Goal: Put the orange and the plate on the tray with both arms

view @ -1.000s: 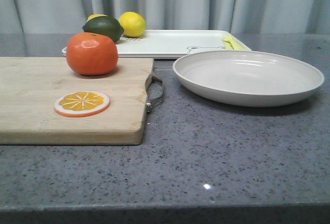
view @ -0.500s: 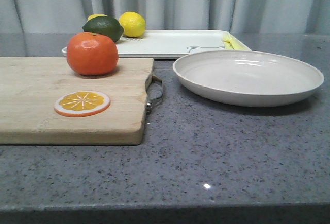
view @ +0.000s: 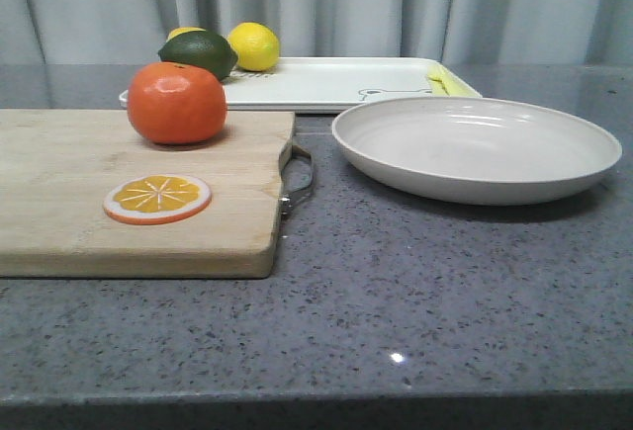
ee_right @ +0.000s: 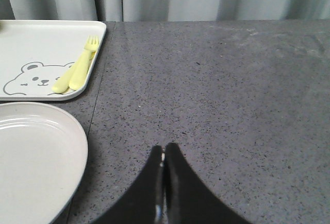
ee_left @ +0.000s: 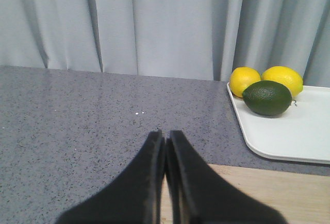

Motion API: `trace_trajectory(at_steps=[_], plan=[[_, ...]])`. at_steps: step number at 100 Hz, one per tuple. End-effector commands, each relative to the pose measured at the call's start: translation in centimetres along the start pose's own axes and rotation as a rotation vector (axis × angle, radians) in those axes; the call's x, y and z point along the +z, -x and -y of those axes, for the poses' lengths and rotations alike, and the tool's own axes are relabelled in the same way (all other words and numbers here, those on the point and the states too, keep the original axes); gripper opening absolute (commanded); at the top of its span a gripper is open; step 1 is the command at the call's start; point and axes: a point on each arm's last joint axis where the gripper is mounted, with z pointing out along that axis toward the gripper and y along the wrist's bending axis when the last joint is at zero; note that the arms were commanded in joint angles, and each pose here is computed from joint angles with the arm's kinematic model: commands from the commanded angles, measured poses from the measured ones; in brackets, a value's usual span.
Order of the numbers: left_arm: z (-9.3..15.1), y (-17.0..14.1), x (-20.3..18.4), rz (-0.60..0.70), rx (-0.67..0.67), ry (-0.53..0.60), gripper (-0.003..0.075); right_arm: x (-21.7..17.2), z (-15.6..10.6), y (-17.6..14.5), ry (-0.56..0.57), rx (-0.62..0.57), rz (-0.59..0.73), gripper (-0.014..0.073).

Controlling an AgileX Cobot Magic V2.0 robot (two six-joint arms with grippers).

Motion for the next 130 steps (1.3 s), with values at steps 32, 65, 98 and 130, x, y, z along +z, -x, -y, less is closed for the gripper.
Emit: trace_trajectory(at_steps=[32,65,98,130], plan=[[2.9,5.2,3.2,-0.015,-0.001,-0.116,0.0306,-0.2,-0.1,2.1,0.01,-0.007,0.126,-0.006],[7.4,5.4,6.7,-0.195,0.028,-0.268,0.0585,-0.2,-0.1,2.1,0.01,-0.007,0.126,-0.006],[13.0,4.6,10.1,-0.463,0.093,-0.394,0.0587,-0.2,-0.1,2.2,0.011,-0.007,0.139,-0.006],[17.2,3.4,13.4,-0.639,0.147,-0.443,0.0587,-0.2,-0.2,2.2,0.011,-0.007,0.141,-0.006]])
